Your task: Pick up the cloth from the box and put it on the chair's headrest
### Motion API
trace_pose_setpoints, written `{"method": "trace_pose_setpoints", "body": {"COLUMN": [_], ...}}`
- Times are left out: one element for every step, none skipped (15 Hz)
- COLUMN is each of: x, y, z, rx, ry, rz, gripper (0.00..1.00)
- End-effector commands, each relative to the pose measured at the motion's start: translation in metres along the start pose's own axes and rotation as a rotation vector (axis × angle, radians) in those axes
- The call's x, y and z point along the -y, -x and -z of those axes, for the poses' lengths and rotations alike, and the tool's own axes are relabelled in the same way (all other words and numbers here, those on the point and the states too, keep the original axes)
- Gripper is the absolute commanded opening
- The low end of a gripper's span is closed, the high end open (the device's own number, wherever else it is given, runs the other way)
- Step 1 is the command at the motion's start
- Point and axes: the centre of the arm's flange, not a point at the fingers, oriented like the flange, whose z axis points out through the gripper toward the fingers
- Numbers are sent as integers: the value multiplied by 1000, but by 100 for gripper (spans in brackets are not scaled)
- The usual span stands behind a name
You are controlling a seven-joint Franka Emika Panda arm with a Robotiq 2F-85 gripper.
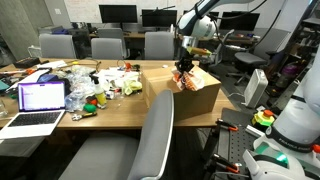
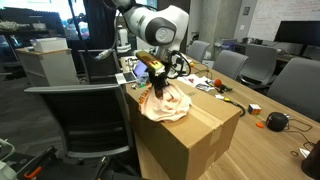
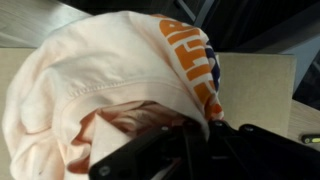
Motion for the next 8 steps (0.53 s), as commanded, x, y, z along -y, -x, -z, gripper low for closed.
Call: {"method": "trace_pose_setpoints", "body": {"x": [6,9,12,15,19,24,28,33], "y": [35,40,44,48,53,57,60,65], "z": [35,43,51,59,68,76,84,93], "rx": [-101,-121,-143,-162,-182,-203,-224,-244], "ry": [14,19,28,38,49,60,70,82], "rz": [17,24,32,41,51,62,70,79], "gripper": [2,2,2,2,2,2,2,2]}}
